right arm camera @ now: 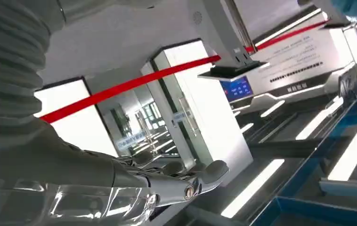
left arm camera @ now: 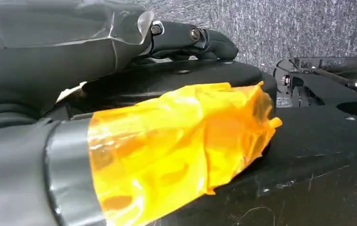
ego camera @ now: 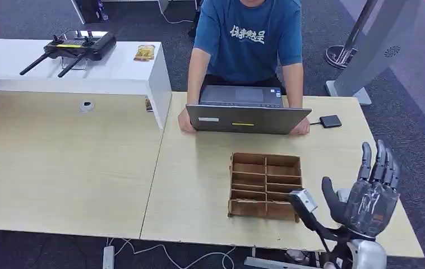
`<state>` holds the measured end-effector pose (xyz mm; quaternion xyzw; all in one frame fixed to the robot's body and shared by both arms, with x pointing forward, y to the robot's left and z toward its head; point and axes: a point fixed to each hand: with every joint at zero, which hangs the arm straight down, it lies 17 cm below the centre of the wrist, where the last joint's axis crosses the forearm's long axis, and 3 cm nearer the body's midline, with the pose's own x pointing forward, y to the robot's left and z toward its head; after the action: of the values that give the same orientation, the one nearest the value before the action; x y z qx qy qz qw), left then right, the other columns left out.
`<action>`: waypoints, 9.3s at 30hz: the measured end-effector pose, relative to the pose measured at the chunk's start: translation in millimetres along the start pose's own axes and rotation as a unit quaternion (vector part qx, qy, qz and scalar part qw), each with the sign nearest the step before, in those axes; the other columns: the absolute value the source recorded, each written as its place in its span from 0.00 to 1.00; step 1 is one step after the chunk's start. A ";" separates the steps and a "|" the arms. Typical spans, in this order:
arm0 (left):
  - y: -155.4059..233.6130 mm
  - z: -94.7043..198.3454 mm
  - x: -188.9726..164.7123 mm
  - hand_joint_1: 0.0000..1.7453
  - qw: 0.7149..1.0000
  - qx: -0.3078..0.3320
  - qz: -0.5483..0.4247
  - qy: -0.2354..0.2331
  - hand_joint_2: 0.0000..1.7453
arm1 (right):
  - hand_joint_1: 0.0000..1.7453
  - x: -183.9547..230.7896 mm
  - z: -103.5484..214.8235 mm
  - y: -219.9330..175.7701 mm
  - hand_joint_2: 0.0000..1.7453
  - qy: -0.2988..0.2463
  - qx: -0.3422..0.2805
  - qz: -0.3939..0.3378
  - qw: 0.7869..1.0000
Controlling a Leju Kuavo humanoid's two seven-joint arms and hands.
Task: Pass the card to the sensor for recognition and then transmit it.
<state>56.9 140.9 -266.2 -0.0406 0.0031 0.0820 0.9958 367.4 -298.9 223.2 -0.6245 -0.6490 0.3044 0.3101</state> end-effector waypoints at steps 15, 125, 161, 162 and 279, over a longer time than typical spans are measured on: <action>-0.8 0.0 -0.7 0.00 1.000 0.003 0.003 -0.002 0.00 | 0.00 19.5 32.3 56.1 1.00 -0.002 0.134 -0.019 0.991; -2.0 0.2 -3.7 0.00 1.000 -0.001 0.010 0.006 0.00 | 0.00 50.4 89.6 148.1 1.00 -0.071 0.308 0.006 0.949; -1.3 0.0 -3.1 0.00 1.000 -0.003 0.019 0.003 0.00 | 0.00 48.9 78.6 138.3 1.00 -0.084 0.323 -0.033 0.942; -1.2 0.0 -3.1 0.00 1.000 -0.003 0.020 0.003 0.00 | 0.00 49.0 78.4 138.4 1.00 -0.084 0.323 -0.034 0.942; 1.9 -0.4 -3.2 0.00 1.000 -0.006 0.013 0.001 0.00 | 0.00 42.3 78.1 140.0 1.00 -0.089 0.356 -0.064 0.928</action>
<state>53.4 142.3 -266.7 -0.0470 0.0039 0.0952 0.9943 392.2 -252.4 66.0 -0.4004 -0.5612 0.5495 0.4720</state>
